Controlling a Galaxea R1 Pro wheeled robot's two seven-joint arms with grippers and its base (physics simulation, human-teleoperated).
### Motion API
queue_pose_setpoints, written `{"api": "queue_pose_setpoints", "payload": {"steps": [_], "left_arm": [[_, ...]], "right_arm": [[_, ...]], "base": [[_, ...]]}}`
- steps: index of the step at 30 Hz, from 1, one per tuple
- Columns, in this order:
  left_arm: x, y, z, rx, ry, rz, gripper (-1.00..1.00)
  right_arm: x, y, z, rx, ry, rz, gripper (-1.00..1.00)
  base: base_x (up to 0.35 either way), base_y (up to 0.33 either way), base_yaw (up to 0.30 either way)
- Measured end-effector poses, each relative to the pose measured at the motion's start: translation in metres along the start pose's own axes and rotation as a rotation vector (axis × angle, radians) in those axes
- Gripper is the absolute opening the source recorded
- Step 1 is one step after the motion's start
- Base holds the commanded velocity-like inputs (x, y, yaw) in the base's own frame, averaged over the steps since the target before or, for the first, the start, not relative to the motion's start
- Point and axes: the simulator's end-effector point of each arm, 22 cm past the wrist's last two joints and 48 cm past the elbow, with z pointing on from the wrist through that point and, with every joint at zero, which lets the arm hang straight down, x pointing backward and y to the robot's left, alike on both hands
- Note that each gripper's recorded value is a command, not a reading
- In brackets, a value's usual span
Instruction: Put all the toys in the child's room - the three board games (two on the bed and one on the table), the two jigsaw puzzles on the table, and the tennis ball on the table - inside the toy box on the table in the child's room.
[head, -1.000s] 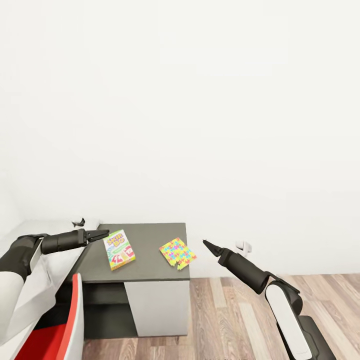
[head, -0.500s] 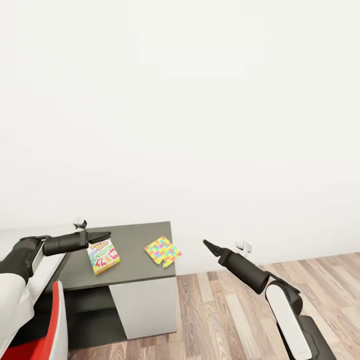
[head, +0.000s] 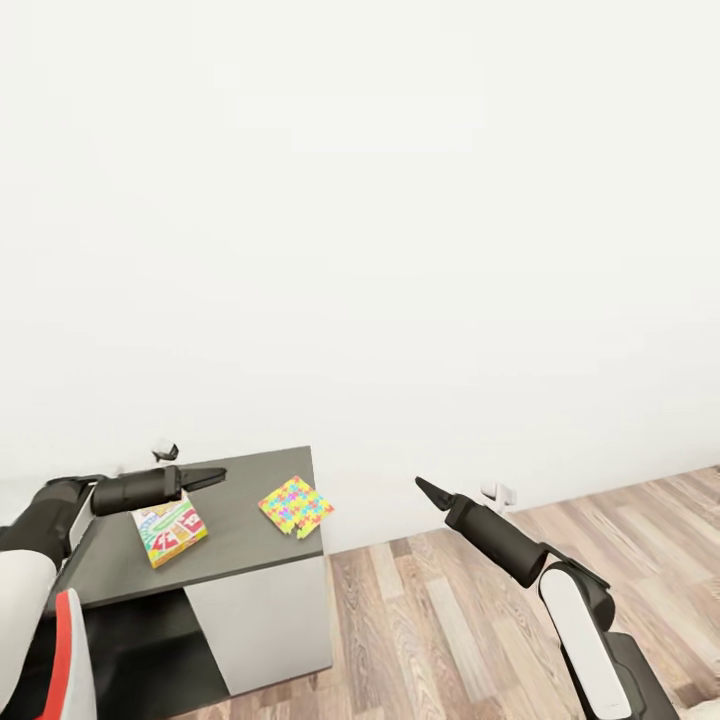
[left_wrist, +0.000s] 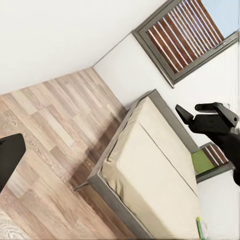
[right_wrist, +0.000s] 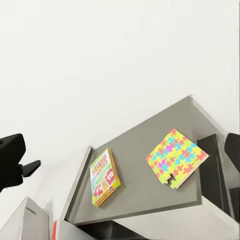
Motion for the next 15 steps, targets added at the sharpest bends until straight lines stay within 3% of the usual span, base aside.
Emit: {"api": "queue_pose_setpoints", "payload": {"steps": [15], "left_arm": [[0.0, -0.0057, 0.0046, 0.011, 0.001, 0.005, 1.0]], "right_arm": [[-0.0029, 0.0051, -0.0012, -0.012, -0.007, -0.003, 1.0]], "base": [[0.0, 0.0, -0.231]]}}
